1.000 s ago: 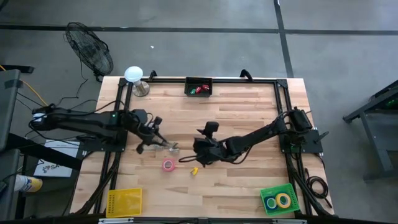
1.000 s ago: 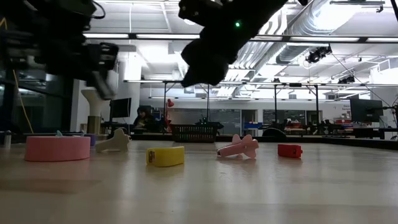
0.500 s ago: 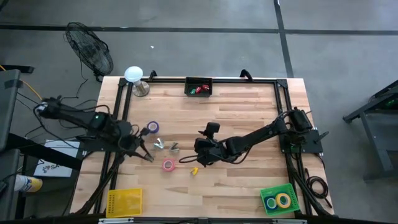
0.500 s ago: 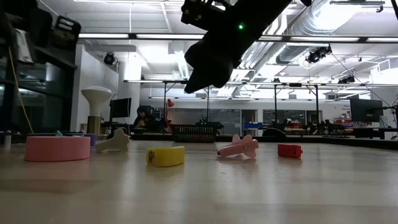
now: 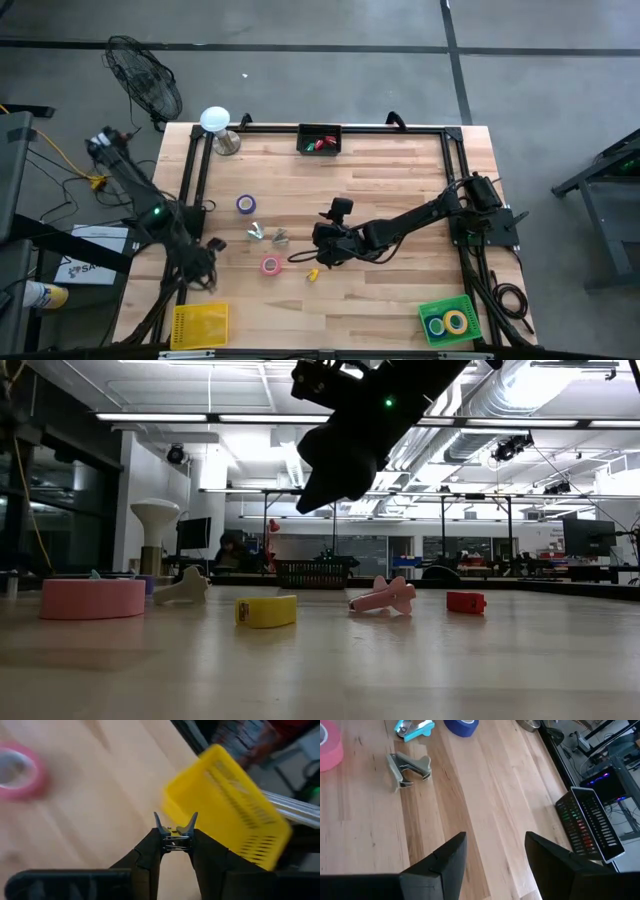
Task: Pick and place Stapler, Stapler remover, tape
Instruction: Put the black staple remover into the yellow bin
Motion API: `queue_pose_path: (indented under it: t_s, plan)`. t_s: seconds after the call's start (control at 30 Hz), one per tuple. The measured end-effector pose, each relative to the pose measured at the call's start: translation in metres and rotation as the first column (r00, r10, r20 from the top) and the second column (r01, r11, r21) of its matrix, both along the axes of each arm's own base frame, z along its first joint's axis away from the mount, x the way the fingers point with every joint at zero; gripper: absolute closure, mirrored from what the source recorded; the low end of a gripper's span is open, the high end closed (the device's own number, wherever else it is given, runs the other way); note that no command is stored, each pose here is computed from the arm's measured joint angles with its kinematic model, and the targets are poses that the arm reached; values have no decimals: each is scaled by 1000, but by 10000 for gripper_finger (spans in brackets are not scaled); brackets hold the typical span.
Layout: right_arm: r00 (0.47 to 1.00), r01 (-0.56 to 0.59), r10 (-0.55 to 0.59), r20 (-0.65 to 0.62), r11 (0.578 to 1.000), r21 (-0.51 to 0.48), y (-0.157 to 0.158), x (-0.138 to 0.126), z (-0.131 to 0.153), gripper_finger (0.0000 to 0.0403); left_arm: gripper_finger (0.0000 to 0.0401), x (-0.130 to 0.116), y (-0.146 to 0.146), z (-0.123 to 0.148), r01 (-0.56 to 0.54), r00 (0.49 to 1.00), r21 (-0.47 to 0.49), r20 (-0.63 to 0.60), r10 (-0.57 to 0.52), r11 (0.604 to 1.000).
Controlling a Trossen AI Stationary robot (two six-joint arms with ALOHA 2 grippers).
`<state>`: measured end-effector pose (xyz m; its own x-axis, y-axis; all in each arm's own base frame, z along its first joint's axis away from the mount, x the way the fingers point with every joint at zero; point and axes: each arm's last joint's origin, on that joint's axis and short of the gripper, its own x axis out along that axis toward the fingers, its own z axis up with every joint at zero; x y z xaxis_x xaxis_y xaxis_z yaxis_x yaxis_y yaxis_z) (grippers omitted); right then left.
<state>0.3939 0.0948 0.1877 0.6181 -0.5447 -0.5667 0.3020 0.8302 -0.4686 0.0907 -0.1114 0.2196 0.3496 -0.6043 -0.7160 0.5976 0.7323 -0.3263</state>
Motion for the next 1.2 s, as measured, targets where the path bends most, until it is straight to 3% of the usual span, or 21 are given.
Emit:
queue_pose_path:
  t_s: [0.13,0.33,0.6,0.77,0.87,1.13,1.2]
  plan:
    - [1000,0,0,-2,1000,0,0,0,0,210,318,-7,-21,-2,15,996,-52,-84,-19,999]
    - [1000,2,-2,-4,1000,0,0,0,0,210,318,-15,-51,13,7,990,-59,-139,-15,998]
    - [1000,8,-8,-6,1000,5,0,-1,-1,210,318,-15,-85,16,1,990,20,-139,1,1000]
    - [998,64,-63,-8,997,51,-1,-5,-4,210,318,-14,-87,5,-41,970,98,-235,63,994]
    - [992,121,-118,-44,990,75,-2,-12,-8,210,318,-15,-84,3,-101,964,137,-230,131,985]
    - [946,301,-286,-150,950,87,-9,-33,-17,210,318,-6,-79,0,-138,941,135,-291,172,981]
    - [937,329,-316,-150,942,67,-10,-36,-17,210,318,5,-76,0,-252,940,147,-197,278,956]
